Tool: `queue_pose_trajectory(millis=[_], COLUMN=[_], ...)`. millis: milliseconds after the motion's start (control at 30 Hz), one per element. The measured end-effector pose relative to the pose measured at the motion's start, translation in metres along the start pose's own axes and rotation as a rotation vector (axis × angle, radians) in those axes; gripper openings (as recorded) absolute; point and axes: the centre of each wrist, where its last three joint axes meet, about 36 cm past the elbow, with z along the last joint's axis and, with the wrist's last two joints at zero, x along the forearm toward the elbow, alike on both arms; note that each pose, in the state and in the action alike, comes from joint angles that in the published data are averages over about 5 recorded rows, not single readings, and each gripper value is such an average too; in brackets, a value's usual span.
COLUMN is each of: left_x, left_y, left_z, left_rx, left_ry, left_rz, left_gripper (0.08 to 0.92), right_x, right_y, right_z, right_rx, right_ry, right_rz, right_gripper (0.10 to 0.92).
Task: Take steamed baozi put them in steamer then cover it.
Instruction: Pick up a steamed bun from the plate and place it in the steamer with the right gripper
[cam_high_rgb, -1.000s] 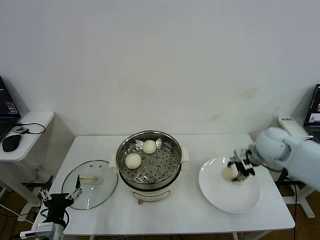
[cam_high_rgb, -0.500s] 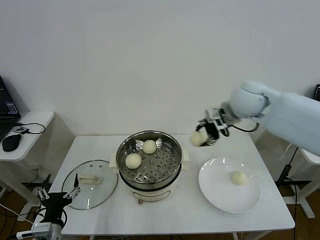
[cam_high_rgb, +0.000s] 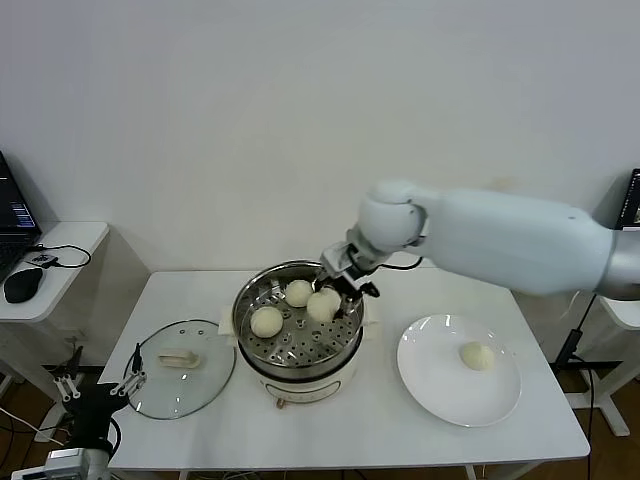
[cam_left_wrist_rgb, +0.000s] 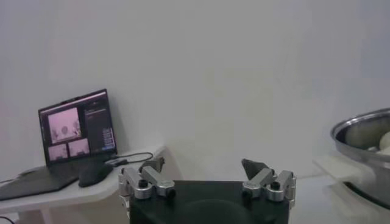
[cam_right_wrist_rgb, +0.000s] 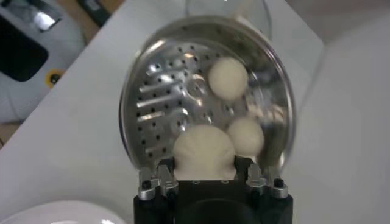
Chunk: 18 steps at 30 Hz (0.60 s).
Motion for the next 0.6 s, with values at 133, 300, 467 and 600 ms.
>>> queue_pose_trajectory(millis=[133, 300, 467, 600], left_x=[0.002, 0.004, 0.004, 0.004], left_y=[0.000, 0.001, 0.002, 0.002], left_z=[-0.003, -0.006, -0.007, -0.007], left_rx=[0.006, 0.011, 0.013, 0.015], left_ry=[-0.005, -0.012, -0.014, -0.015], left_rz=[-0.007, -0.015, -0.019, -0.020], left_gripper=[0.823, 0.823, 0.823, 0.823], right_x=[-0.018, -0.036, -0.045, -0.053], right_y=[-0.008, -0.016, -0.020, -0.020], right_z=[-0.009, -0.020, -0.026, -0.029], right_rx=[0.101, 0.216, 0.308, 0.352], right_ry=[-0.011, -0.024, -0.022, -0.028], right_rz=[-0.017, -0.043, -0.074, -0.098], right_gripper=[0.604, 0.610, 0.611, 0.611])
